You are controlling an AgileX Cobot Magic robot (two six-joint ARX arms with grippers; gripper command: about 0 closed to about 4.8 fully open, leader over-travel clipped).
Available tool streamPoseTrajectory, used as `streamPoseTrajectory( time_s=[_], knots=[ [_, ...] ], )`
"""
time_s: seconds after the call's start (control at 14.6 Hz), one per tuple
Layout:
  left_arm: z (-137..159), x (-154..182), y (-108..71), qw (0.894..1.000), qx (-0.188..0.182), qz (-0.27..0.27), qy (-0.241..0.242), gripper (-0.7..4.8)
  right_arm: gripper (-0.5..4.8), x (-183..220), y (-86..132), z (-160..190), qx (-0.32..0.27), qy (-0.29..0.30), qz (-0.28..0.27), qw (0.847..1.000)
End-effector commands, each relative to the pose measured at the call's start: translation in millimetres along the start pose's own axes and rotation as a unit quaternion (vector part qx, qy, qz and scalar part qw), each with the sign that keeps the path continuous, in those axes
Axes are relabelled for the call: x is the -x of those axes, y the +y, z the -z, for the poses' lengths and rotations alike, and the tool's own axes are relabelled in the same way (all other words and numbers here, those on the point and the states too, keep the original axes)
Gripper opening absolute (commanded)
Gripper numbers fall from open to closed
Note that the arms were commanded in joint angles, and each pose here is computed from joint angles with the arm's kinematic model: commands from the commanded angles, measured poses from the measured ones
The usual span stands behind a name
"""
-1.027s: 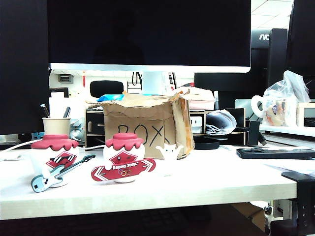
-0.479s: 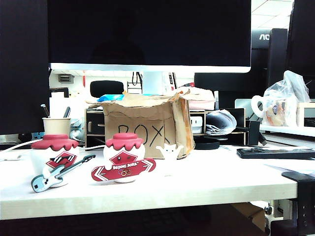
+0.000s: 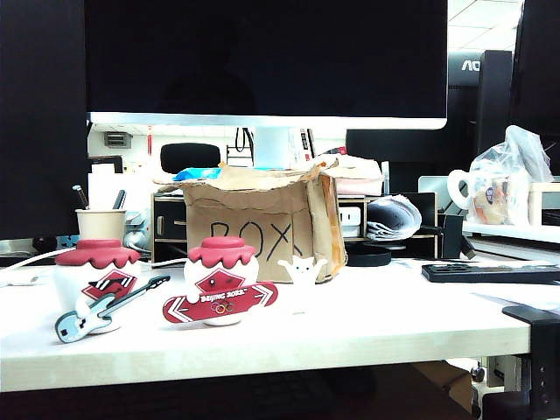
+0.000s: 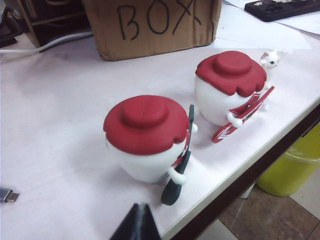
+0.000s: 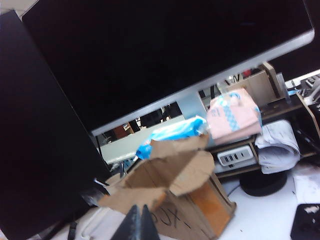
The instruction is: Put the doll that is least similar in size compared to the others into the paper box.
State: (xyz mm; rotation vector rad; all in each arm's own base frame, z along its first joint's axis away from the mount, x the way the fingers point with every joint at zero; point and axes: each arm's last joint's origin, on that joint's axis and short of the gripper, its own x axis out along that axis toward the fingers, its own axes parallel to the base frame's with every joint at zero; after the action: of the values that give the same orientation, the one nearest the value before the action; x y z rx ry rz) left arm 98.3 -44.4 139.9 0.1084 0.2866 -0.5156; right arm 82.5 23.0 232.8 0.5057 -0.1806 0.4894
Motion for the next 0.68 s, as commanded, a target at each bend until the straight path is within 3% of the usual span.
streamPoseTrajectory(
  time_s=[0.07,0.21,0.34,0.41,0.62,0.68],
  knots=[
    [-1.3,0.2,0.1,1.0,-0.002,-0.001,-0.005,-0.05,-0.06,-17.7,10.4,-25.5,-0.009,0.054,0.025,0.998],
    [-1.3,0.2,0.1,1.0,-0.002,-0.001,-0.005,-0.05,-0.06,-46.1,7.5,-29.3,0.034,0.169,0.034,0.984],
    [-1.3,0.2,0.1,1.0,-0.002,0.0,-0.005,-0.05,-0.06,-94.3,-5.5,-15.0,0.025,0.334,-0.042,0.941],
    [-1.3,0.2,0.2,1.0,-0.002,-0.001,-0.005,-0.05,-0.06,-112.8,-9.3,-4.7,0.012,0.387,-0.075,0.919],
    [-1.3,0.2,0.2,1.0,-0.002,-0.001,-0.005,-0.05,-0.04,-158.6,-9.9,38.7,0.044,0.498,-0.133,0.856],
    [-1.3,0.2,0.1,1.0,-0.002,-0.001,-0.005,-0.05,0.3,-170.1,-5.0,54.3,0.063,0.527,-0.147,0.834]
  ],
)
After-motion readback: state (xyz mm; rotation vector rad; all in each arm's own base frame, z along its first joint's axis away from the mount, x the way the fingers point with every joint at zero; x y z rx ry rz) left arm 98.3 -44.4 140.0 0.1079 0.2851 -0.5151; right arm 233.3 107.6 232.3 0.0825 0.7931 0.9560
